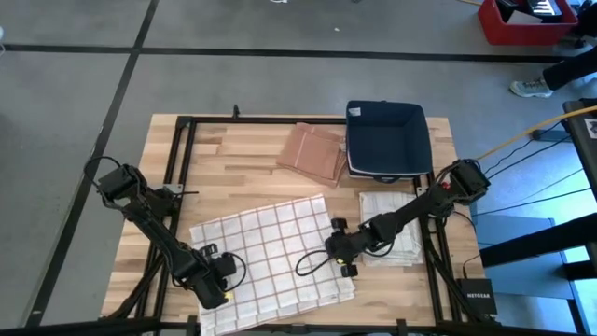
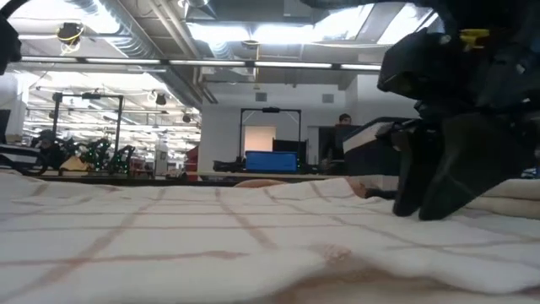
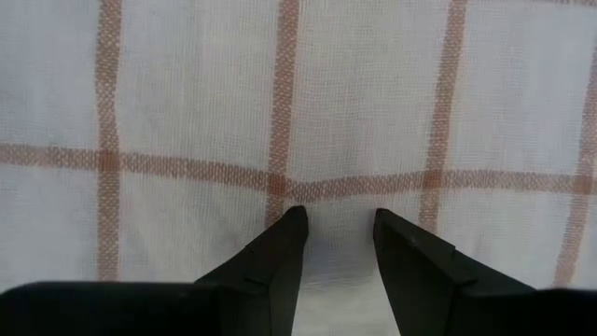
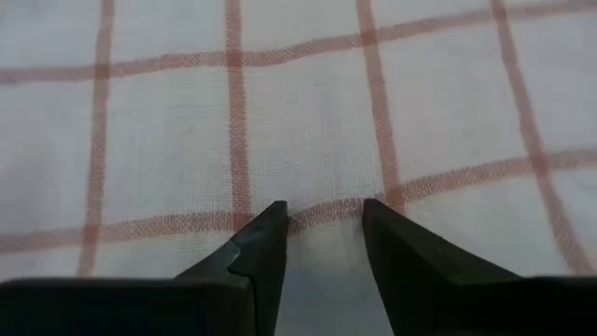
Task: Fold towel
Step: Fold the white towel
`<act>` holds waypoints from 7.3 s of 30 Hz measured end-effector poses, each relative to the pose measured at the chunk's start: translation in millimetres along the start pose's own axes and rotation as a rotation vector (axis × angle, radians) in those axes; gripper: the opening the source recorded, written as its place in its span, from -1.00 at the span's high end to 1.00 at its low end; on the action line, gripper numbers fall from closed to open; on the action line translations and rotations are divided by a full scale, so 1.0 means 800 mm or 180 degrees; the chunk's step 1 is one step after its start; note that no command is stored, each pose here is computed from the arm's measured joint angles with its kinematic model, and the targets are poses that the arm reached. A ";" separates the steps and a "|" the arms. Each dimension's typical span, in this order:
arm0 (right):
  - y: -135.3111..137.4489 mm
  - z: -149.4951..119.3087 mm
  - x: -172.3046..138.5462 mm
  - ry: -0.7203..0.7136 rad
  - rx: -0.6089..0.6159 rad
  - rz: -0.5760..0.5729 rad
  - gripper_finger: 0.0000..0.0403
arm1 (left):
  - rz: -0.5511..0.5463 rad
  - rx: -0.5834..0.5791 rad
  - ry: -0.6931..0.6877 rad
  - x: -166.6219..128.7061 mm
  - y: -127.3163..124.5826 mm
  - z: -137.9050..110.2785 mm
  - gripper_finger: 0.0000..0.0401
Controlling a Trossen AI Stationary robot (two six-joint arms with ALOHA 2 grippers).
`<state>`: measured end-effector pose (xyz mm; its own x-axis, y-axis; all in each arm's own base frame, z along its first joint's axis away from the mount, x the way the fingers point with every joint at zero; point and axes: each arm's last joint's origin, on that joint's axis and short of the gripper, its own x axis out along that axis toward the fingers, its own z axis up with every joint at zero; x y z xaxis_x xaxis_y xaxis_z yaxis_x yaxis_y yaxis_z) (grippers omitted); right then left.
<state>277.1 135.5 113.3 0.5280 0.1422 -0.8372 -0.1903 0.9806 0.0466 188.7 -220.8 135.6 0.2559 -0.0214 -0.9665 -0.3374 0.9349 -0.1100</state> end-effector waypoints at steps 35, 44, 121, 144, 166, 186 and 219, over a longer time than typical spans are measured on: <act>0.006 0.072 -0.080 -0.0025 0.0138 -0.0691 0.27 | -0.0175 -0.0056 -0.0420 -0.081 0.032 0.061 0.36; 0.003 0.075 -0.080 -0.0112 0.0158 -0.0770 0.27 | -0.0401 0.0148 -0.0564 -0.060 0.031 0.060 -0.01; -0.001 0.001 -0.009 0.0604 0.0336 -0.0244 -0.12 | 0.0056 0.0510 0.0023 -0.003 0.062 -0.006 -0.10; -0.006 -0.008 -0.005 0.0565 0.0326 -0.0409 0.72 | 0.0080 0.0560 0.0021 0.003 0.059 -0.008 0.58; -0.003 -0.003 -0.006 0.0599 0.0419 -0.0290 0.43 | 0.0013 0.0529 0.0016 0.003 0.056 -0.011 0.75; 0.008 0.048 -0.034 0.0825 0.0063 -0.0254 -0.12 | -0.0257 0.0223 0.0336 -0.020 0.047 0.000 0.25; 0.008 0.048 -0.036 0.0563 -0.0015 -0.0151 -0.12 | 0.0122 0.0227 0.0354 0.002 0.032 -0.010 0.25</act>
<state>292.2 142.9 158.5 0.3829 0.0694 -0.9212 -0.1727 0.9850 0.0024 173.2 -199.5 129.2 0.1408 -0.0207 -0.9898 -0.2788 0.9585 -0.0597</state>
